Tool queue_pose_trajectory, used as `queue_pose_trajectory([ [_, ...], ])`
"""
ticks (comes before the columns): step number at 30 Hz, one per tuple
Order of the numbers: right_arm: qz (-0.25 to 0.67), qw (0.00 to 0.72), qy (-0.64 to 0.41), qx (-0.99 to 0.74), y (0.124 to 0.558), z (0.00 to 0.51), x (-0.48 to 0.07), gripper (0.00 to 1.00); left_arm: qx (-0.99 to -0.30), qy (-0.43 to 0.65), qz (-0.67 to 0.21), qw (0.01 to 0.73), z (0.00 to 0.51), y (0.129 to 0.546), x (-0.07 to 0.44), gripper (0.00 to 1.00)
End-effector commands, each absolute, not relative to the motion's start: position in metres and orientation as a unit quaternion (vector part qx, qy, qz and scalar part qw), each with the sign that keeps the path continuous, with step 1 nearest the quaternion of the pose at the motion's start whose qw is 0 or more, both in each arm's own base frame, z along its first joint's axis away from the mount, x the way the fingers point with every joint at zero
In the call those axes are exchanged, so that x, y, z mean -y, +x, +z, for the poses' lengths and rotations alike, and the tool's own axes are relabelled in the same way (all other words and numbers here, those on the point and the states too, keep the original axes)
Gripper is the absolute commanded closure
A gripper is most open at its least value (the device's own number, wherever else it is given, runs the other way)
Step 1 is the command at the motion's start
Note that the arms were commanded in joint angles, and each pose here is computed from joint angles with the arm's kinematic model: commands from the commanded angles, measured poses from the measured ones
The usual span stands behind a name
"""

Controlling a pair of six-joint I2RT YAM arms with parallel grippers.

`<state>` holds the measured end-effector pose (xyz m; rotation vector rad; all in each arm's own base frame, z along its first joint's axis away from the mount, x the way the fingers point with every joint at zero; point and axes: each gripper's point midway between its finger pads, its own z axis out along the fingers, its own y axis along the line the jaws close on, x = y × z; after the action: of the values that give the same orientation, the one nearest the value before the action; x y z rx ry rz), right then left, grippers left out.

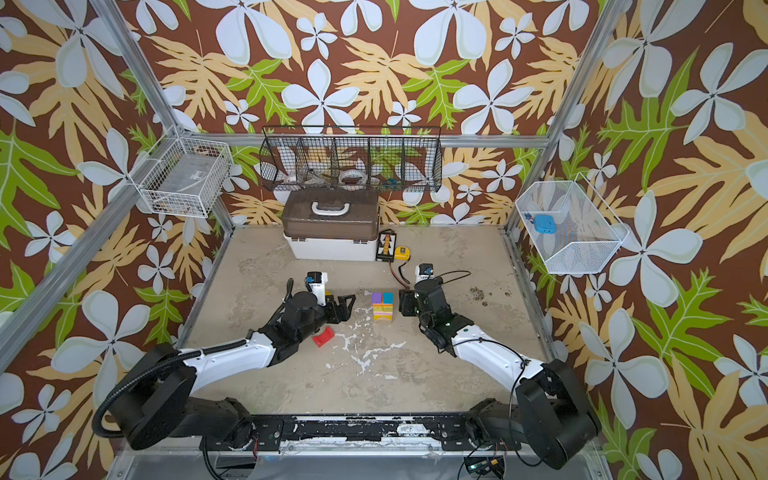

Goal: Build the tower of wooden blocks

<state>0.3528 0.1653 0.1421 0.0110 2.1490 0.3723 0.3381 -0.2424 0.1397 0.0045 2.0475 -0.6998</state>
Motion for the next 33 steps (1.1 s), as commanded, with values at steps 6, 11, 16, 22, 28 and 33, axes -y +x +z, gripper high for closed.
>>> queue_pose_trajectory([
  [6, 0.147, 0.472, 0.013, -0.869, 0.354, 0.139, -0.170, 0.41, -0.842, 0.015, -0.290, 0.455, 0.129, 0.341, 0.264, 0.17],
  [11, 0.152, 0.470, 0.008, -0.869, 0.351, 0.139, -0.176, 0.41, -0.845, 0.024, -0.291, 0.448, 0.125, 0.340, 0.273, 0.19],
  [16, 0.155, 0.471, 0.002, -0.868, 0.349, 0.141, -0.181, 0.41, -0.845, 0.031, -0.294, 0.445, 0.126, 0.339, 0.281, 0.20],
  [22, 0.156, 0.470, -0.002, -0.869, 0.349, 0.142, -0.186, 0.41, -0.845, 0.035, -0.296, 0.444, 0.128, 0.340, 0.288, 0.20],
  [28, 0.156, 0.467, -0.005, -0.871, 0.349, 0.140, -0.189, 0.42, -0.846, 0.039, -0.296, 0.442, 0.127, 0.340, 0.292, 0.21],
  [33, 0.150, 0.471, -0.001, -0.869, 0.348, 0.143, -0.185, 0.42, -0.846, 0.041, -0.297, 0.441, 0.128, 0.340, 0.295, 0.21],
])
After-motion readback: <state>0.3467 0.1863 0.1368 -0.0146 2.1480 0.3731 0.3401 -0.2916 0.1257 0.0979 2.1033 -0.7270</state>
